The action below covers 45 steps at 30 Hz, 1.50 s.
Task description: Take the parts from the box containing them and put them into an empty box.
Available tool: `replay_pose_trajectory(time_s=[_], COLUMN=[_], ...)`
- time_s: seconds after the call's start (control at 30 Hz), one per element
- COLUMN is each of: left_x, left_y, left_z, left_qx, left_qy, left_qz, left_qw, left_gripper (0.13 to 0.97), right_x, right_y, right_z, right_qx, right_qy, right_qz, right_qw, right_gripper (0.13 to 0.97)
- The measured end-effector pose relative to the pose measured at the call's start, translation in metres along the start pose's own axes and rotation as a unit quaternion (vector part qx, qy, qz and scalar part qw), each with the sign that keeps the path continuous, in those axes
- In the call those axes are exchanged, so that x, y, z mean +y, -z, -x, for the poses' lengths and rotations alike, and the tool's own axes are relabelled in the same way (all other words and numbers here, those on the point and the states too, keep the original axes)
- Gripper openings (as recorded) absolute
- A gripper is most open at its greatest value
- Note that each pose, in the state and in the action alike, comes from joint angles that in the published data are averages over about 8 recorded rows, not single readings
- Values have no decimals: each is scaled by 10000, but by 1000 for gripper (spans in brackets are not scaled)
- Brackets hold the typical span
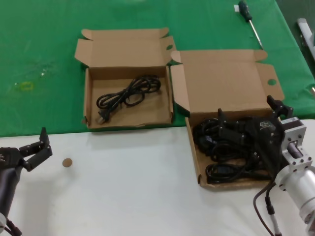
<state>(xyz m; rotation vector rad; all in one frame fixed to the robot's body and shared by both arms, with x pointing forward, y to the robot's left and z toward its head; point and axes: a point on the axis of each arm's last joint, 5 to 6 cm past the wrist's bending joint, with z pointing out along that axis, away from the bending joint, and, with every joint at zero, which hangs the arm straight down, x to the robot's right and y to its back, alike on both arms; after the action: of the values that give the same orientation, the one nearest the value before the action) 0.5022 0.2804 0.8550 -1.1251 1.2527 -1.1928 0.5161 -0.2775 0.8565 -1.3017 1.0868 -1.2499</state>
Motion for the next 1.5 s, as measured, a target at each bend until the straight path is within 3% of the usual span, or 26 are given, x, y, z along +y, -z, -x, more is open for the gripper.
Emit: replay_pose_trajectory(time_s=[1.5], left_x=[0], left_y=[0], left_z=[0], left_qx=[0], left_qy=[0], left_qz=[0], left_qw=[10000], left_gripper=[966], right_x=[0], right_y=[0], right_z=[0], right_qx=[0], right_qy=[0], right_qz=[0], right_qw=[10000], right_gripper=[966])
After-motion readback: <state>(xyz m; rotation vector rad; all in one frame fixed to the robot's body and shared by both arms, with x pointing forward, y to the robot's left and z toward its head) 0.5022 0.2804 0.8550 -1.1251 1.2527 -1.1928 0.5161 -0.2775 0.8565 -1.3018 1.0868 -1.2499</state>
